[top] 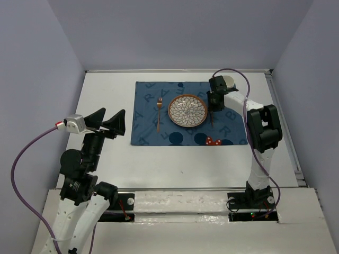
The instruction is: Set the dinner table for one person
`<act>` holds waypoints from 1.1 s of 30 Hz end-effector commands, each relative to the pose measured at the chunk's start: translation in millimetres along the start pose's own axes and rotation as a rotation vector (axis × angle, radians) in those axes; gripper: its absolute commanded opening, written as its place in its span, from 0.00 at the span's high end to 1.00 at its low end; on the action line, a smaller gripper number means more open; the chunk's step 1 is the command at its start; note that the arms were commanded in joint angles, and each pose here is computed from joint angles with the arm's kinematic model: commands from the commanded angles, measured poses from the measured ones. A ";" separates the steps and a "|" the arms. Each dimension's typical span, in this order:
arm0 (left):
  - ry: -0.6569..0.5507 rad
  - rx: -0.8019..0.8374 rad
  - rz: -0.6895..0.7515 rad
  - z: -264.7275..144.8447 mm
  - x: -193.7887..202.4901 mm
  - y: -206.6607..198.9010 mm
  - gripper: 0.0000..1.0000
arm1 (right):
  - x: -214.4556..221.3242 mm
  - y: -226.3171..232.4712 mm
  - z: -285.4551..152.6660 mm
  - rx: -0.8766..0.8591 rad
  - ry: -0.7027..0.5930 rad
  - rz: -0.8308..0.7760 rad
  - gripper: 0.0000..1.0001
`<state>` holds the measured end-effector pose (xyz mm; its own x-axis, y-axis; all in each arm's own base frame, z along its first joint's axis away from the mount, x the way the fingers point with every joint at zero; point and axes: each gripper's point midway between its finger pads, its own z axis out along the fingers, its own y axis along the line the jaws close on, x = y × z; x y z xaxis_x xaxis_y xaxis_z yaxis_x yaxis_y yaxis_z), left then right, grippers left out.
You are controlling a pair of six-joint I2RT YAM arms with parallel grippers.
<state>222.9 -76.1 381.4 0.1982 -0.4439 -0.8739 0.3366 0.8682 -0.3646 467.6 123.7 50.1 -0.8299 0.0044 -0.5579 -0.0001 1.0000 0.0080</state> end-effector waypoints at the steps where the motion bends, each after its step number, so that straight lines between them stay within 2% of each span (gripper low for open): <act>1: -0.037 0.016 0.002 2.7 -10.8 -4.5 0.01 | -28.9 2.7 -15.4 -0.025 -0.088 0.032 0.59; 4: -0.031 0.010 0.002 3.3 -8.7 -3.3 0.01 | -30.2 3.1 -25.8 -0.034 -0.094 0.041 0.55; 6: -0.029 0.002 0.004 4.0 -7.6 -1.4 0.01 | -36.3 4.1 -42.8 -0.052 -0.121 0.055 0.47; 8: -0.026 -0.008 0.006 5.0 -6.1 0.6 0.01 | -35.8 6.5 -56.3 -0.080 -0.130 0.061 0.44; 15: -0.031 -0.075 0.029 5.7 -3.8 14.4 0.01 | -40.5 27.2 -158.5 -0.271 -0.320 0.131 0.31; 18: -0.008 -0.082 0.025 5.9 2.9 16.2 0.01 | -22.0 39.6 -187.3 -0.363 -0.353 0.151 0.15; 19: 0.000 -0.086 0.026 5.5 5.0 17.3 0.01 | -31.2 38.2 -218.4 -0.406 -0.447 0.164 0.11; 20: 0.005 -0.090 0.030 6.4 6.2 18.1 0.01 | -23.0 38.5 -221.9 -0.432 -0.463 0.175 0.00; 23: 0.020 -0.090 0.032 10.5 7.8 17.4 0.01 | -14.7 41.1 -265.8 -0.530 -0.552 0.169 0.00; 25: 0.023 -0.082 0.031 12.1 5.1 14.3 0.01 | -0.1 39.6 -270.0 -0.555 -0.565 0.158 0.00; 33: -0.012 0.027 0.020 -5.1 -13.1 -7.9 0.01 | 31.4 44.6 -343.6 -0.762 -0.722 0.050 0.00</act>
<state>236.7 -75.1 359.4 0.1345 -0.4101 -0.9021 0.2769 0.8896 -0.3631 276.4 151.6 277.6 -0.4101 0.2815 -0.8675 -0.3620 0.8228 0.4381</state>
